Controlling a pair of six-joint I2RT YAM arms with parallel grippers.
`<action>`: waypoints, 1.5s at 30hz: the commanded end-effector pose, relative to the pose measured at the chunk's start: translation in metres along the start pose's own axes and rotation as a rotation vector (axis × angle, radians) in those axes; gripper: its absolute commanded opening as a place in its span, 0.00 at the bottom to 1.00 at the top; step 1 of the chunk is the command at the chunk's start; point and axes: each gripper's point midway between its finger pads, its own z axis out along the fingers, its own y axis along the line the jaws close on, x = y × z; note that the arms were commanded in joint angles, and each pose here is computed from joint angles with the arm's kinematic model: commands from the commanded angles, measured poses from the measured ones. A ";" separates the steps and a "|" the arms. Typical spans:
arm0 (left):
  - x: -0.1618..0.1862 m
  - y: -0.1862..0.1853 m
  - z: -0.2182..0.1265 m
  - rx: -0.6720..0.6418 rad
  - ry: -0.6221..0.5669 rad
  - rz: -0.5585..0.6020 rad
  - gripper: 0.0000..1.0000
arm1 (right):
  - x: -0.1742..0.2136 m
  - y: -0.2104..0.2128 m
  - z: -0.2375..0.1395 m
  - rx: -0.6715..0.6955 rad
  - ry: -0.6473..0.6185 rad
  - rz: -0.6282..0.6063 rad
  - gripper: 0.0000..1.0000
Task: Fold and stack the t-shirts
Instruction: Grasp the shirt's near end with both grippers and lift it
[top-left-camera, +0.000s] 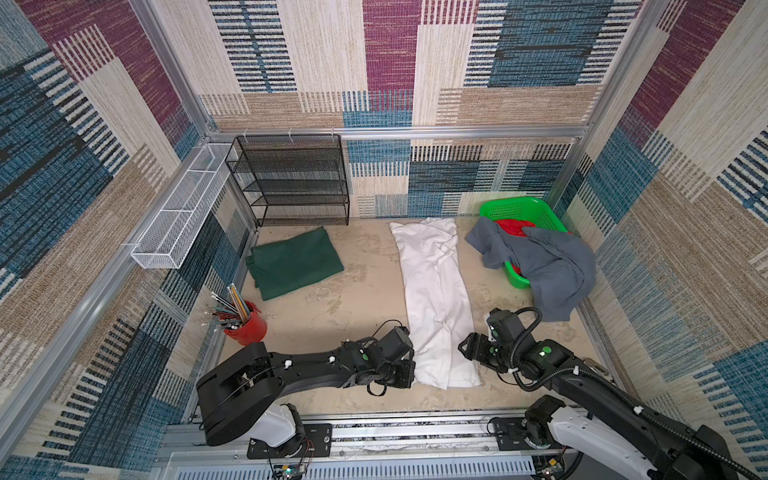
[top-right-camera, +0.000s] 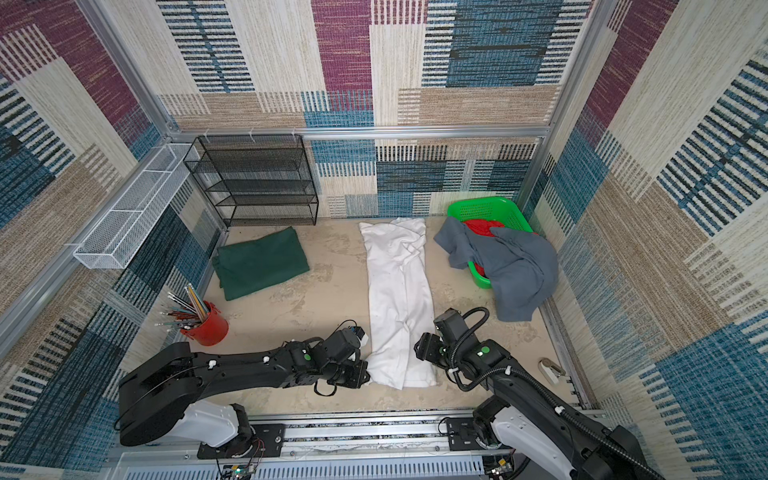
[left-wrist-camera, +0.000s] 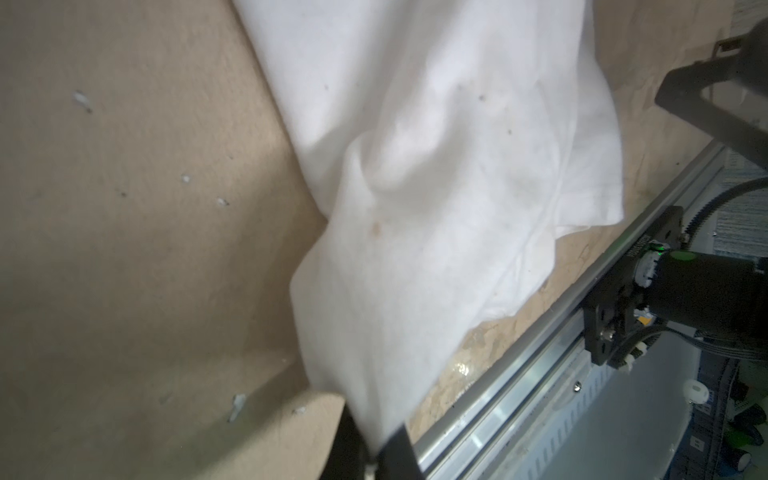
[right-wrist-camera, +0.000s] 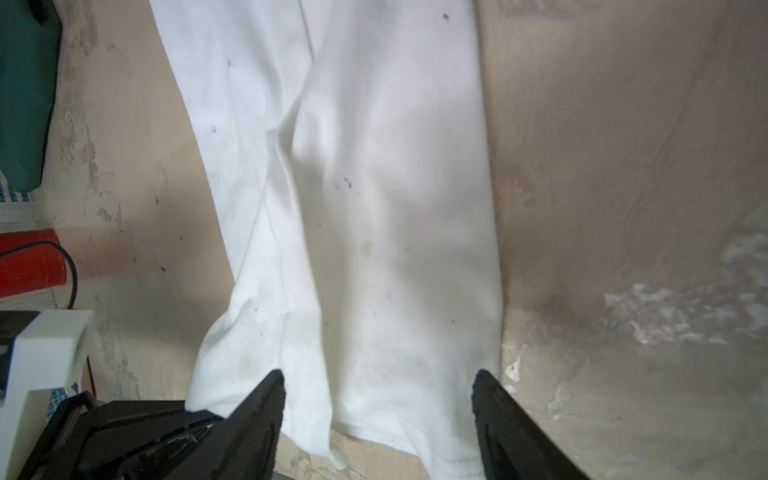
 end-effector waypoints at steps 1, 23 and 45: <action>0.002 0.005 -0.007 -0.011 -0.009 -0.021 0.01 | 0.002 -0.004 0.001 0.050 -0.014 0.029 0.73; 0.002 0.021 -0.044 -0.036 -0.125 -0.008 0.00 | 0.087 0.007 0.021 -0.061 0.159 0.082 0.73; 0.006 0.024 -0.040 -0.021 -0.125 -0.020 0.00 | 0.084 0.002 0.032 -0.031 0.084 0.096 0.42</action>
